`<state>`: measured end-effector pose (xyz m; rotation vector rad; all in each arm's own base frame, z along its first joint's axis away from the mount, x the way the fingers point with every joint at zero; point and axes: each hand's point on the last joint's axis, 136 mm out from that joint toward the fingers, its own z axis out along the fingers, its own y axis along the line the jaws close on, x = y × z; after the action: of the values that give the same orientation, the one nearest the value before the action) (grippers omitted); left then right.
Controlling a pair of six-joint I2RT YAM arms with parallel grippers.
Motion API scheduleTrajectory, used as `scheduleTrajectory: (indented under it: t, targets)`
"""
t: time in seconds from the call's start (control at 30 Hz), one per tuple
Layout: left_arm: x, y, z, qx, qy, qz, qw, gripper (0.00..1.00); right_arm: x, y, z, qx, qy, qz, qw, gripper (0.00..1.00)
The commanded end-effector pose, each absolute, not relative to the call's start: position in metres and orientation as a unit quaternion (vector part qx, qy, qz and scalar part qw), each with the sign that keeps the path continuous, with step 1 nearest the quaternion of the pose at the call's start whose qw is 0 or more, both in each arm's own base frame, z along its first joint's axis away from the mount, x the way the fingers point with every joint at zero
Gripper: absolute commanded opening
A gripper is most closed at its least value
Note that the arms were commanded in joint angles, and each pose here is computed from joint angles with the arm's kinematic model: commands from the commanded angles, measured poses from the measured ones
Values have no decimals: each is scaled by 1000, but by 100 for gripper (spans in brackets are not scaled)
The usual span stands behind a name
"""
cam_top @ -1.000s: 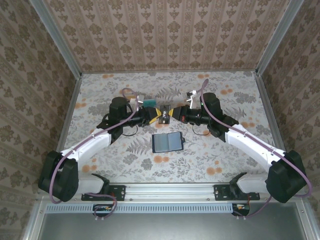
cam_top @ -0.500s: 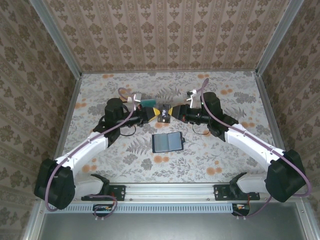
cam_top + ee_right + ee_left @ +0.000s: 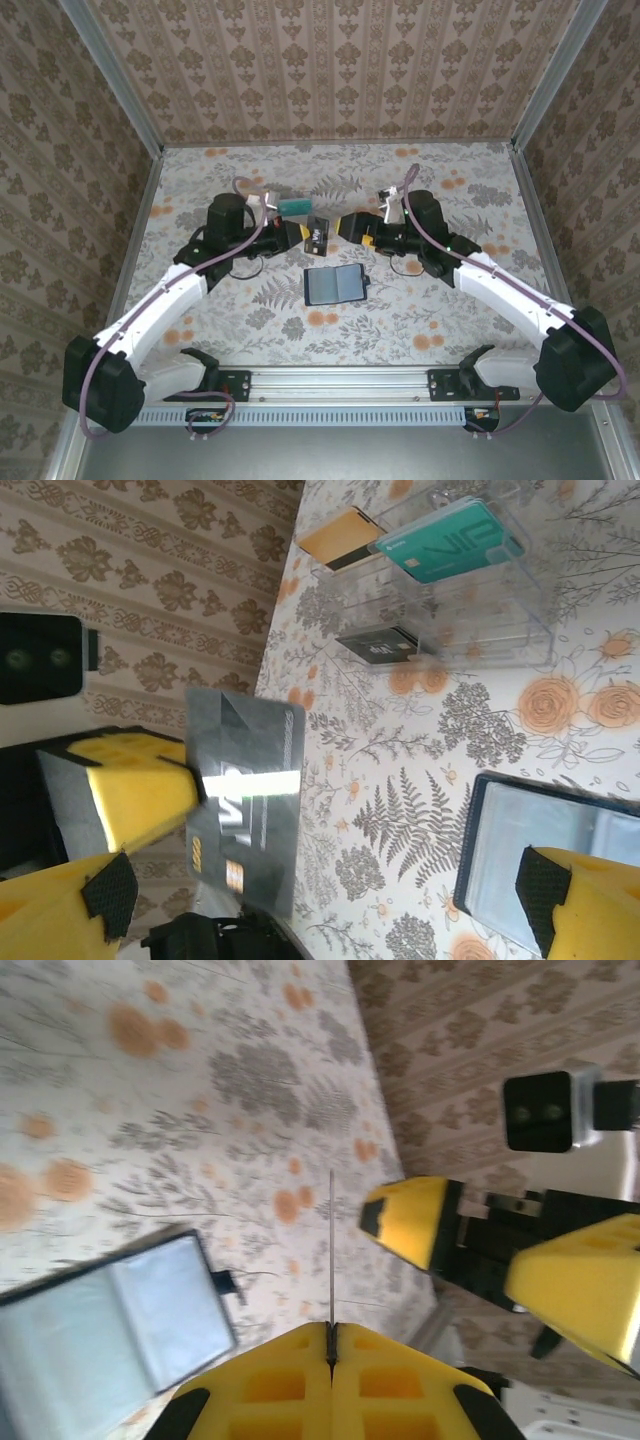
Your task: Take the credit cards out of the card holder
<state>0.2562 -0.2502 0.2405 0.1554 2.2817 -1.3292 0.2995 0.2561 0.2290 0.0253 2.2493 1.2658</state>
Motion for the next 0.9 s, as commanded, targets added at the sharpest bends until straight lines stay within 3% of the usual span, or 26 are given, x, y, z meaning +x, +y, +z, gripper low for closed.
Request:
scheduleTrajectory:
  t: [0.0, 0.23, 0.37, 0.57, 0.87]
  targets:
    - [258, -212, 223, 113, 882, -346, 298, 0, 296, 244, 227, -1, 853, 434, 290, 100]
    - [282, -173, 217, 255, 869, -136, 402, 0, 294, 234, 232, -23, 868, 394, 300, 100]
    - [284, -179, 205, 387, 837, -35, 385, 0, 294, 228, 244, -40, 859, 383, 337, 100]
    - [292, -179, 199, 497, 774, 48, 389, 0, 294, 213, 268, -53, 844, 356, 396, 100]
    - [290, -169, 161, 633, 679, 116, 354, 0, 297, 200, 289, -63, 831, 327, 446, 100]
